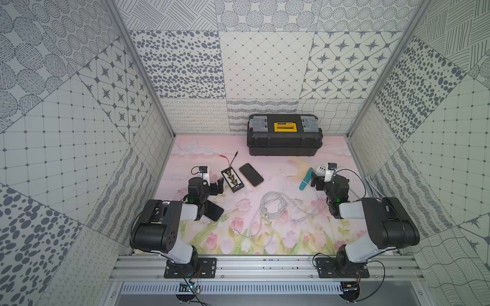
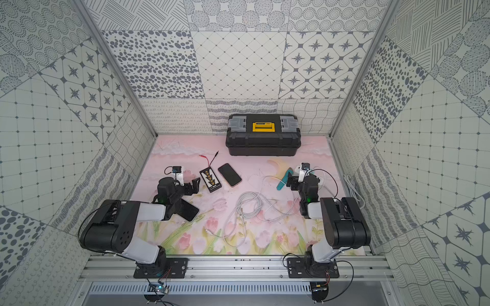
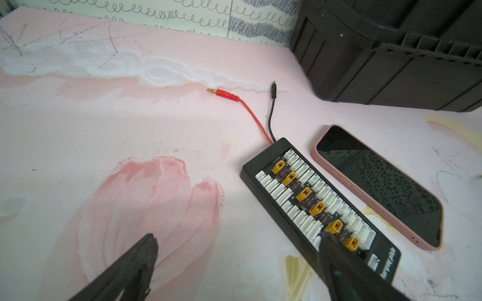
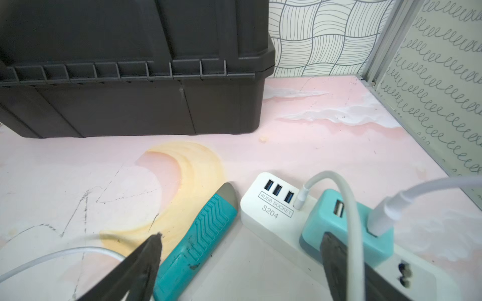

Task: Plug the charging cable into the phone
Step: Pick up the charging cable from the center of the board.

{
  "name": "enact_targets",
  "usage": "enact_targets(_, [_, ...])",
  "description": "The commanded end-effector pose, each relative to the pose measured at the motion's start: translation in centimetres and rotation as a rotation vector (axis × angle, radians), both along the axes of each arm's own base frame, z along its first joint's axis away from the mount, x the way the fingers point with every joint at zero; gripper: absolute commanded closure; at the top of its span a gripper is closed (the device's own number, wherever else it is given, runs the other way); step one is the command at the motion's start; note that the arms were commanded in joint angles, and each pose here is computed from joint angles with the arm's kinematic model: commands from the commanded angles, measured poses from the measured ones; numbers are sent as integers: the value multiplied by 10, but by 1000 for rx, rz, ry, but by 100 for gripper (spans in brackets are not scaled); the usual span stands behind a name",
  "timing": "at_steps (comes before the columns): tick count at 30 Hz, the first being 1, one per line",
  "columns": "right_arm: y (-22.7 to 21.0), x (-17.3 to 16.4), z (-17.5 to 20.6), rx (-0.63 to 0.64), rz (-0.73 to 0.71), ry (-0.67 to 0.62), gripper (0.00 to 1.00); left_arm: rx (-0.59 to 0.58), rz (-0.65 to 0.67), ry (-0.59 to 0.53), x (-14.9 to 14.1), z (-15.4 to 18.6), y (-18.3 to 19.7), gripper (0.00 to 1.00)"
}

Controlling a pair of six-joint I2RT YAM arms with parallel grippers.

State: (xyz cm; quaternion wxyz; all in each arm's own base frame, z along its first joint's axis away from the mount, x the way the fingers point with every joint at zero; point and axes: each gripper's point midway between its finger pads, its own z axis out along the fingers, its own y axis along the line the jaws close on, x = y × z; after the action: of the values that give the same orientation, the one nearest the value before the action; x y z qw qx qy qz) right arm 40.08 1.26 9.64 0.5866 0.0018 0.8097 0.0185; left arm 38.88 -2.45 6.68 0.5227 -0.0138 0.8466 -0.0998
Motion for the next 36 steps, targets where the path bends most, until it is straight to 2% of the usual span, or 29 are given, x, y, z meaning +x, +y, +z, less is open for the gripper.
enact_targets(1, [1, 6, 11, -3, 6, -38, 3, 20, -4, -17, 4, 4, -1, 1])
enact_targets(15, [1, 6, 12, 4, 11, -39, 3, 22, -1, -21, 4, 5, 0, 1])
enact_targets(17, [0, 6, 12, 5, 10, -40, 3, 47, 26, -62, 1, 15, 1, 1])
enact_targets(20, [1, 6, 11, 7, 12, -37, 3, 111, 163, -103, -12, 53, 14, 1])
enact_targets(21, [1, 6, 11, 7, 13, -38, 3, 75, 213, -93, -17, 65, 18, 1])
enact_targets(24, [0, 6, 12, 13, 13, -41, 3, -141, 371, 26, -49, 81, 26, 1])
enact_targets(26, [0, 6, 12, 13, 12, -41, 3, -296, 523, 98, -75, 73, 36, 1])
enact_targets(27, [0, 6, 12, 13, 11, -40, 3, -352, 551, 107, -83, 70, 37, 1])
enact_targets(30, [-1, 7, 13, 10, 7, -46, 3, -458, 407, 132, -91, 69, 9, 1])
enact_targets(32, [-1, 4, 21, -11, -12, -34, 3, -525, 375, 194, -99, 71, -4, 2])
enact_targets(34, [1, -1, 50, -43, -42, -32, 3, -558, 399, 283, -110, 70, -7, 4])
enact_targets(36, [1, -8, 92, 74, -94, -62, 3, -600, 406, 355, -118, 72, -14, 5])
